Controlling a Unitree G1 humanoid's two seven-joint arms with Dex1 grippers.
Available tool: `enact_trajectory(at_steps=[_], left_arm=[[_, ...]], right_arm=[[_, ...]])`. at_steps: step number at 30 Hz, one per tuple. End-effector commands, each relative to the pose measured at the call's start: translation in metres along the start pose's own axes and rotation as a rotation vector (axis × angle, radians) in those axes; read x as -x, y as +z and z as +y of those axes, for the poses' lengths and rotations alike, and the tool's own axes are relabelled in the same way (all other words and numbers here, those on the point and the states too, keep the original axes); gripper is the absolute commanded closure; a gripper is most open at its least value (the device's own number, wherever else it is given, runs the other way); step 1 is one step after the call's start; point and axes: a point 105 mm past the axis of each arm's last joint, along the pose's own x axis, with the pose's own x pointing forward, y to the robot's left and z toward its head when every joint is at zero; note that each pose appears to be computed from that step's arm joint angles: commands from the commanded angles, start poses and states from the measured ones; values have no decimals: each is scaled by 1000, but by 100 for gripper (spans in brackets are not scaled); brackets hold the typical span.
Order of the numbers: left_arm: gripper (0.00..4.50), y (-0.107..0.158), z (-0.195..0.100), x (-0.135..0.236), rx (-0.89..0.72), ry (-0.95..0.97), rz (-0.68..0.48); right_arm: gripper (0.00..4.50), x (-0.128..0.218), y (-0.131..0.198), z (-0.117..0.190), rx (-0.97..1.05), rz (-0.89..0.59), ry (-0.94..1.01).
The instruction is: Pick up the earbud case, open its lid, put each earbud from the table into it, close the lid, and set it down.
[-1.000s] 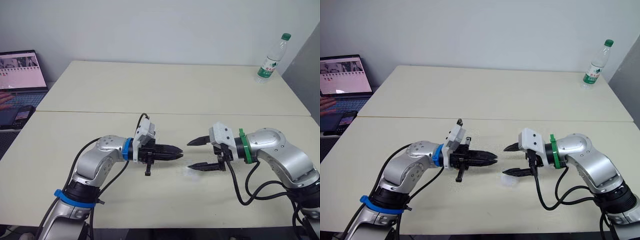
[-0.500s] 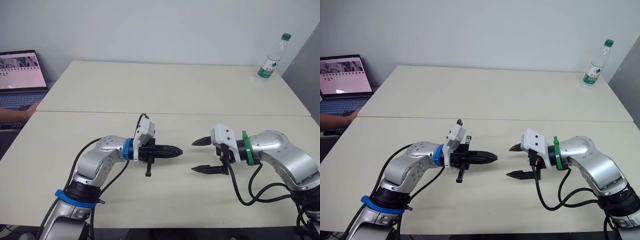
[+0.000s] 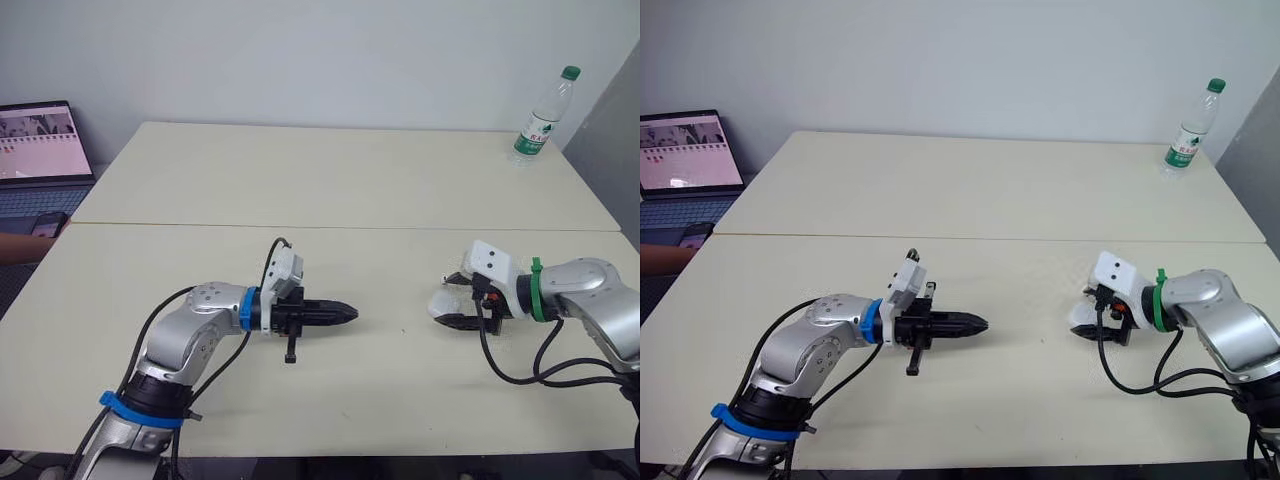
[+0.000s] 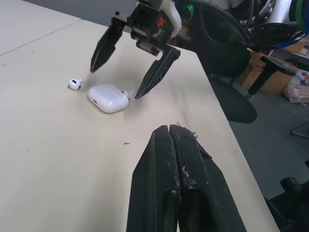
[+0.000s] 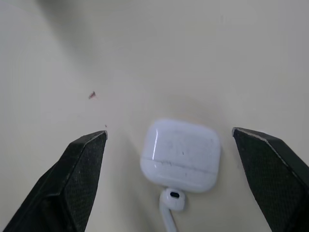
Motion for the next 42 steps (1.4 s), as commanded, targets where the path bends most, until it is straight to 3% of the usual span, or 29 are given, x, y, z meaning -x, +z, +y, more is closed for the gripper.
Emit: enact_trajectory(at_steps=[1, 10, 13, 16, 17, 22, 27, 34, 42], left_arm=[[450, 10, -3, 6, -38, 22, -19], [450, 9, -4, 12, -35, 61, -12], [450, 8, -4, 13, -32, 69, -12], [450, 9, -3, 14, -30, 75, -11], [450, 9, -3, 14, -30, 77, -11], [450, 11, -1, 17, -28, 89, -10], [450, 13, 0, 21, -24, 97, -11], [450, 10, -2, 30, -16, 108, 19], [450, 7, -9, 32, -7, 124, 29]], right_arm=[[16, -2, -5, -5, -83, 55, -42], [16, -20, -7, -10, -192, 86, -76], [72, -19, -7, -10, -139, 100, -80], [175, -15, -8, -4, -58, 125, -56], [178, -13, -7, -3, -27, 131, -48], [178, -11, 25, 17, 218, 25, 66], [178, -20, 45, 52, 627, -83, 321], [178, -53, 50, 39, 1157, 15, 503], [178, -82, 56, 31, 1554, 127, 666]])
